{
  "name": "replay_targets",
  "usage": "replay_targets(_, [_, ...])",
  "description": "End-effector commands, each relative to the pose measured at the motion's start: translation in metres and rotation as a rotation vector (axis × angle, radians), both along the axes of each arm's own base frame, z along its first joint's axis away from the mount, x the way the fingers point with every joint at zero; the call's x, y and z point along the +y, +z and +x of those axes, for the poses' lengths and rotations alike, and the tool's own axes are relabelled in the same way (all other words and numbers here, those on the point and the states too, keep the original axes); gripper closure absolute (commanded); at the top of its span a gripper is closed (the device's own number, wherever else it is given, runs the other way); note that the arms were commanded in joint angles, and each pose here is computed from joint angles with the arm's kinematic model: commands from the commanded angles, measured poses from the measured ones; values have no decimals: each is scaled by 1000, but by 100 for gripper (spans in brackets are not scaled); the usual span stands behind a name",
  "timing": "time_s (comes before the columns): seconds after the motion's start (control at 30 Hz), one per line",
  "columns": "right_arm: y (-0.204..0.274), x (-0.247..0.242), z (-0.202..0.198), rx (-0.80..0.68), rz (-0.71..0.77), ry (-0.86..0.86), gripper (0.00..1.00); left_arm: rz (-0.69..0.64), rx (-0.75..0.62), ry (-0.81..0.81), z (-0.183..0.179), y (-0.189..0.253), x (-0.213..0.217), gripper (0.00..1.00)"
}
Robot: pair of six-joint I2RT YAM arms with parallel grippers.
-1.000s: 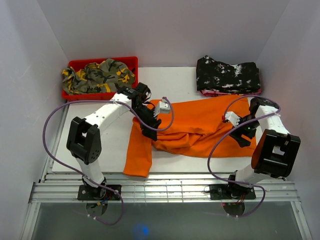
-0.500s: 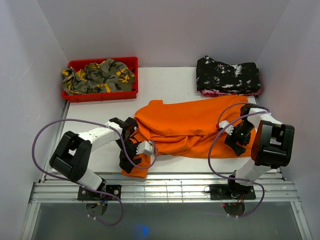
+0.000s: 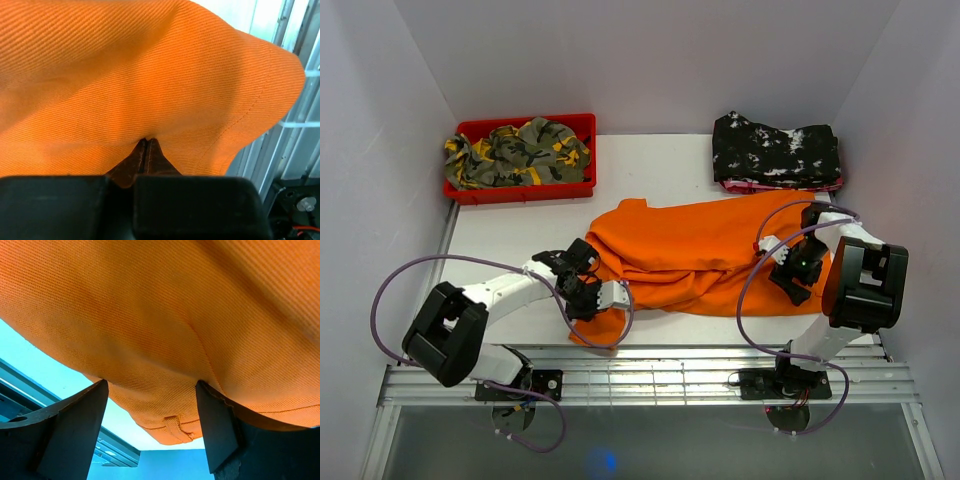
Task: Fold and stack the trousers
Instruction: Flatten the trousers out
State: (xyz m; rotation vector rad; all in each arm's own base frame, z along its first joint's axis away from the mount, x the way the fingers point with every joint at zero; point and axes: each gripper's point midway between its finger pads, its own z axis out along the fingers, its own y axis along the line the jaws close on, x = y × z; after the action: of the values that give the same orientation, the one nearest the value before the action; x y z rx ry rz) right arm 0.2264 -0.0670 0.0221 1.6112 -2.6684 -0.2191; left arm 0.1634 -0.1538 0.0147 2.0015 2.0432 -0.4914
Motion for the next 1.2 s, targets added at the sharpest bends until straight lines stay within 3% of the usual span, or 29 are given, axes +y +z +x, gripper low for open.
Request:
replay_targets(0.0, [4,-4,20,-53,-13,-8,24,-32,-88,21,18,-4,-10,100])
replay_targets(0.27, [12,-5,28,-60,-10,4,26,-270,-251,120,36,108,-35,100])
replay_targets(0.47, [17,-4,32,-74,0,10,27,-432,-414,359,81,208,-24,100])
replay_targets(0.57, [19,-5,32,-76,-3,20,27,-457,-504,559,120,240,8,100])
replay_targets(0.63, [19,-6,32,-77,-11,33,27,-417,-689,764,168,266,61,100])
replay_targets(0.77, [23,-8,36,-86,-19,41,27,-350,-858,928,212,280,130,100])
replay_targets(0.9, [25,-6,38,-89,-5,41,27,-249,-861,1098,255,254,191,100])
replay_targets(0.93, [26,-6,39,-94,-5,43,27,-215,-865,1128,263,251,199,98])
replay_targets(1.03, [27,-3,37,-85,9,40,27,-180,-814,1176,277,229,208,60])
replay_targets(1.07, [28,-2,37,-83,15,40,27,-261,-752,1126,276,231,193,50])
replay_targets(1.13, [28,-1,34,-80,21,38,27,-392,-662,924,257,241,154,48])
replay_targets(1.17, [30,0,34,-85,24,38,28,-523,-515,742,229,234,112,49])
